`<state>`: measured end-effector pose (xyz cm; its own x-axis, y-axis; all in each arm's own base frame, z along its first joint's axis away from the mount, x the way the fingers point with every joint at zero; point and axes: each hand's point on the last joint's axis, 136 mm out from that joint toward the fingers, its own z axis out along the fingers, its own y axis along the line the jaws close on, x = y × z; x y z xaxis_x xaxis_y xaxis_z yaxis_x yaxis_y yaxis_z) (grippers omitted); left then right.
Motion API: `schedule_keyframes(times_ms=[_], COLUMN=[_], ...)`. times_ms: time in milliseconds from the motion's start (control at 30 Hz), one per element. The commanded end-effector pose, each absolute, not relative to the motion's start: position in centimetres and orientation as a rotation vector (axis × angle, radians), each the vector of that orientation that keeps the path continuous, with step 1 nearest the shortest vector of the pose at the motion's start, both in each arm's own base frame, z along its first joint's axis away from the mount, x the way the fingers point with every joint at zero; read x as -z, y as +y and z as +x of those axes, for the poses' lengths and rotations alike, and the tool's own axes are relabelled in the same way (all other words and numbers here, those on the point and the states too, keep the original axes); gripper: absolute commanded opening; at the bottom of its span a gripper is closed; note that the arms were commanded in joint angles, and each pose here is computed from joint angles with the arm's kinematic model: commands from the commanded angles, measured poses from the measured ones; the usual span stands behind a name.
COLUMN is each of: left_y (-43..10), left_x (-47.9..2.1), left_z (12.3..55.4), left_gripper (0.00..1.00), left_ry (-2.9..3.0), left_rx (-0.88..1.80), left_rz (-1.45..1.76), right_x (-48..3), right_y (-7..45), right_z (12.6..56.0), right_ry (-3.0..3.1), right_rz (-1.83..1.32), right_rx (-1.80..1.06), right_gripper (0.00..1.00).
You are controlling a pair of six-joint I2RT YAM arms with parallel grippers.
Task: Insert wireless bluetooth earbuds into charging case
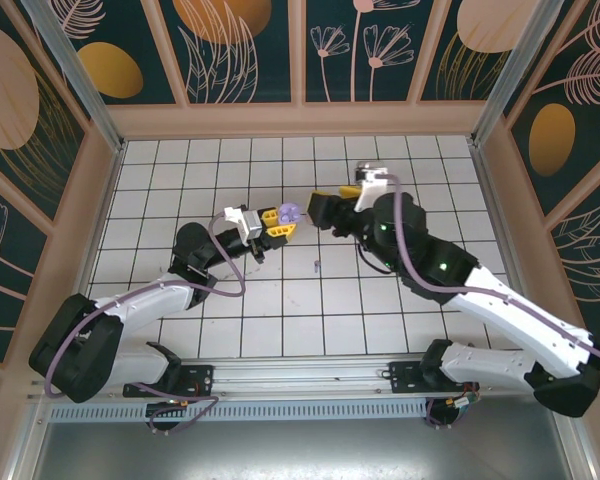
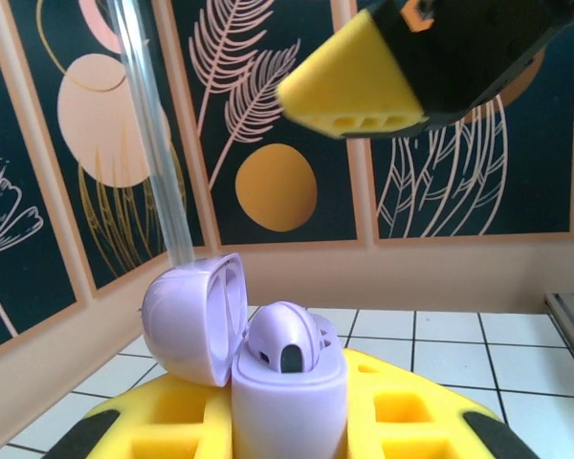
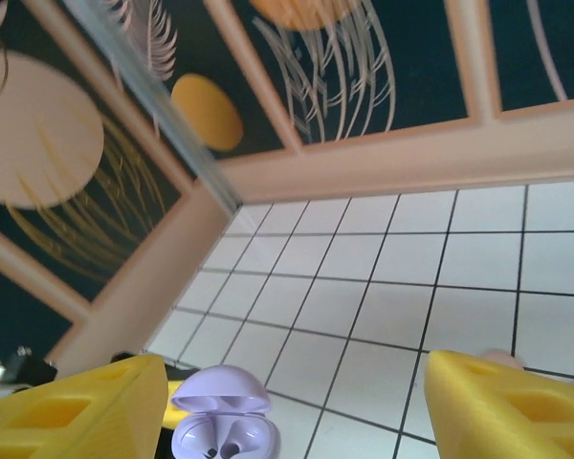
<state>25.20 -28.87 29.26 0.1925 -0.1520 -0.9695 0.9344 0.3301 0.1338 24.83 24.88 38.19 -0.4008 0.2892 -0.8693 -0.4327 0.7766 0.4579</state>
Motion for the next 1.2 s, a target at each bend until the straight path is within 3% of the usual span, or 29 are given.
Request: schedule_keyframes(times_ms=[0, 200, 500, 933, 1167], left_y=[-28.3, -27.8, -27.9, -26.1, -24.9], left_x=[-30.1, -29.9, -29.8, -30.1, -30.0], left_z=[25.6, 25.6, 25.0, 27.2, 27.4], left_gripper=[0.0, 0.0, 0.0, 0.0, 0.0], left_ry=[1.064, 1.056, 1.035, 1.086, 1.088], left_rx=[0.916, 0.901, 0.904, 0.788, 0.719], left_rz=[0.846, 0.818, 0.848, 0.698, 0.655], right_x=[-33.9, -25.6, -23.4, -11.1, -7.5], right_y=[21.7, 20.0, 21.0, 23.2, 25.2], right_z=[26.0, 26.9, 27.2, 29.1, 29.7], right_ry=[1.939, 2.129, 2.191, 2.572, 2.664], right_rz=[0.089, 0.215, 0.201, 0.248, 0.209], right_rx=[-0.699, -0.609, -0.612, -0.269, -0.25], right_gripper=[0.71, 0.7, 0.69, 0.61, 0.55])
